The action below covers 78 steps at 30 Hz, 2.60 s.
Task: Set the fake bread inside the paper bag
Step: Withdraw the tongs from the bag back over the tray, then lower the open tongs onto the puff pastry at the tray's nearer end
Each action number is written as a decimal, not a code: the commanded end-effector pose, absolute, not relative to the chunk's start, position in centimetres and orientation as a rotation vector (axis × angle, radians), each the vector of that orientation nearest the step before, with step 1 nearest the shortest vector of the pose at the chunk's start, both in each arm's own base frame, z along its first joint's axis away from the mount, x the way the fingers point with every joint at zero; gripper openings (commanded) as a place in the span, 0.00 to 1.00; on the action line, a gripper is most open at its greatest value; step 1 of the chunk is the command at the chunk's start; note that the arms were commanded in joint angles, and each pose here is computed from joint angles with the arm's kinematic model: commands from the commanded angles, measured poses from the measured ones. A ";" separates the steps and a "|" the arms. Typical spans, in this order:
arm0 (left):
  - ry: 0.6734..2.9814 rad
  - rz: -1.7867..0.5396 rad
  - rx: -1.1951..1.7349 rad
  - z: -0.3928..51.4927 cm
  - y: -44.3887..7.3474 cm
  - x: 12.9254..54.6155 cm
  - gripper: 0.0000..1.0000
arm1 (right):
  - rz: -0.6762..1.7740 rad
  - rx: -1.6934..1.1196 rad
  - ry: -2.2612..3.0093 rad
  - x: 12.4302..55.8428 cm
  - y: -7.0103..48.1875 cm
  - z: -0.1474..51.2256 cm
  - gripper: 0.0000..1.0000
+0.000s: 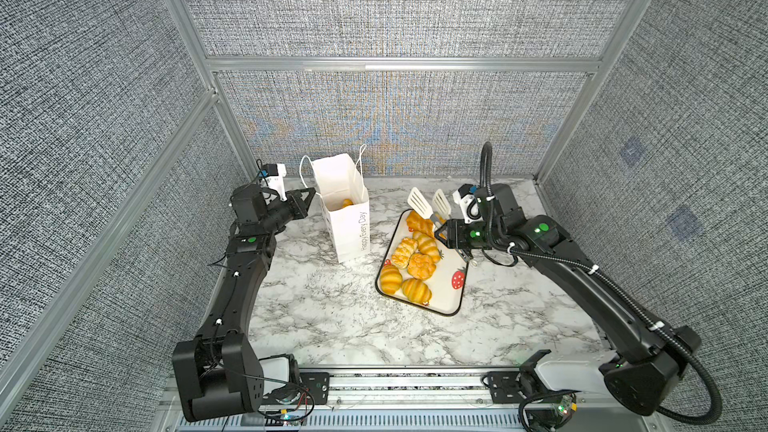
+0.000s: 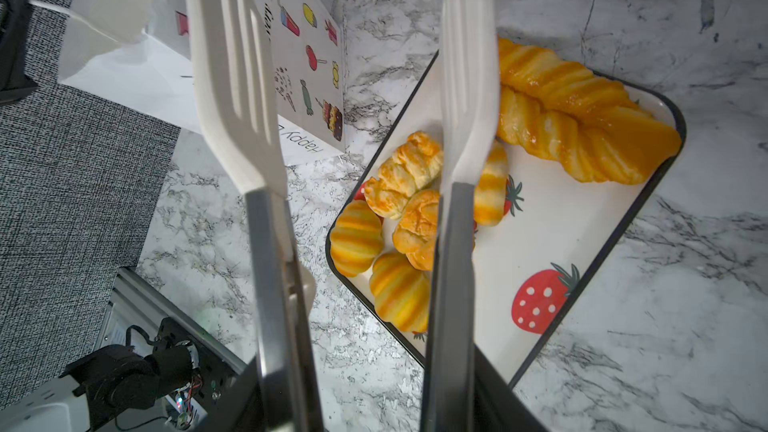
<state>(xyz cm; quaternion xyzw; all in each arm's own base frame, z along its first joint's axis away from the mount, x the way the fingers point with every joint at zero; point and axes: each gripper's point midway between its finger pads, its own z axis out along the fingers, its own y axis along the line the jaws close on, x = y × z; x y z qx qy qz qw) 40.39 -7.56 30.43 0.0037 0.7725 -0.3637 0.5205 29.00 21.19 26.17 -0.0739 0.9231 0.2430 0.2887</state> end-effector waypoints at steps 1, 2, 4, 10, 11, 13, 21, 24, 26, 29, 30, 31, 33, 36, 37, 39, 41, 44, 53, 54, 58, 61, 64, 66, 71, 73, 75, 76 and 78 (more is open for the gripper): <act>1.832 -0.867 0.024 30.9 -7.6 40.4 0.00 | 0.671 -0.167 2.469 28.7 21.2 25.4 0.56; 1.832 -0.868 0.025 30.9 -7.6 40.4 0.00 | 0.672 -0.165 2.485 28.4 21.1 24.8 0.56; 1.833 -0.868 0.024 30.8 -7.6 40.4 0.00 | 0.665 -0.155 2.511 28.0 20.8 23.7 0.56; 1.834 -0.867 0.023 30.8 -7.6 40.4 0.00 | 0.653 -0.138 2.594 26.5 20.2 20.7 0.56; 1.835 -0.867 0.023 30.7 -7.6 40.4 0.00 | 0.650 -0.136 2.615 26.2 20.1 20.1 0.56; 1.836 -0.867 0.022 30.7 -7.6 40.4 0.00 | 0.652 -0.137 2.649 25.7 20.1 19.1 0.56; 1.835 -0.863 0.023 30.8 -7.5 40.5 0.00 | 0.632 -0.089 2.734 24.0 19.2 15.3 0.56; 1.836 -0.870 0.022 30.7 -7.6 40.5 0.00 | 0.647 -0.065 2.755 23.4 19.0 14.1 0.56; 1.836 -0.870 0.023 30.7 -7.6 40.5 0.00 | 0.661 -0.042 2.772 22.8 18.9 13.1 0.56; 1.838 -0.870 0.021 30.6 -7.6 40.5 0.00 | 0.683 -0.021 2.782 22.4 19.0 12.2 0.56; 1.840 -0.871 0.020 30.6 -7.6 40.5 0.00 | 0.687 -0.016 2.783 22.4 19.0 12.0 0.55; 1.837 -0.869 0.023 30.7 -7.6 40.5 0.00 | 0.689 -0.011 2.790 22.3 19.0 11.8 0.55; 1.838 -0.868 0.021 30.6 -7.6 40.5 0.00 | 0.696 -0.009 2.791 22.3 19.1 11.5 0.55; 1.839 -0.869 0.021 30.6 -7.6 40.5 0.00 | 0.706 -0.010 2.789 22.4 19.3 11.4 0.55; 1.839 -0.870 0.021 30.6 -7.6 40.5 0.00 | 0.706 -0.012 2.787 22.5 19.4 11.4 0.55; 1.841 -0.870 0.021 30.5 -7.6 40.6 0.00 | 0.710 -0.009 2.784 22.7 19.5 11.3 0.55; 1.839 -0.870 0.022 30.6 -7.6 40.5 0.00 | 0.696 -0.009 2.790 22.8 19.4 11.1 0.55; 1.843 -0.874 0.020 30.4 -7.6 40.6 0.00 | 0.691 -0.007 2.793 23.1 19.4 10.9 0.55; 1.844 -0.876 0.019 30.4 -7.6 40.6 0.00 | 0.700 -0.007 2.791 23.7 19.6 11.0 0.49; 1.845 -0.877 0.017 30.3 -7.6 40.6 0.00 | 0.699 -0.008 2.794 23.7 19.6 10.9 0.48; 1.846 -0.877 0.017 30.3 -7.6 40.6 0.00 | 0.704 -0.013 2.803 23.6 19.6 10.7 0.45; 1.846 -0.879 0.016 30.3 -7.6 40.6 0.00 | 0.698 -0.014 2.804 23.6 19.6 10.7 0.44; 1.843 -0.879 0.018 30.4 -7.6 40.6 0.00 | 0.703 -0.012 2.800 23.7 19.7 10.7 0.41; 1.845 -0.879 0.017 30.3 -7.6 40.6 0.00 | 0.703 -0.015 2.799 23.7 19.7 10.7 0.39; 1.843 -0.881 0.017 30.3 -7.6 40.6 0.00 | 0.705 -0.016 2.796 23.7 19.7 10.8 0.31; 1.845 -0.882 0.017 30.3 -7.7 40.6 0.00 | 0.704 -0.017 2.795 23.6 19.6 10.8 0.30; 1.844 -0.881 0.017 30.3 -7.6 40.6 0.00 | 0.698 -0.015 2.795 23.5 19.4 10.8 0.29; 1.843 -0.882 0.018 30.3 -7.7 40.6 0.00 | 0.695 -0.014 2.795 23.4 19.4 10.9 0.27; 1.845 -0.884 0.016 30.3 -7.7 40.6 0.00 | 0.692 -0.013 2.794 23.3 19.2 11.0 0.26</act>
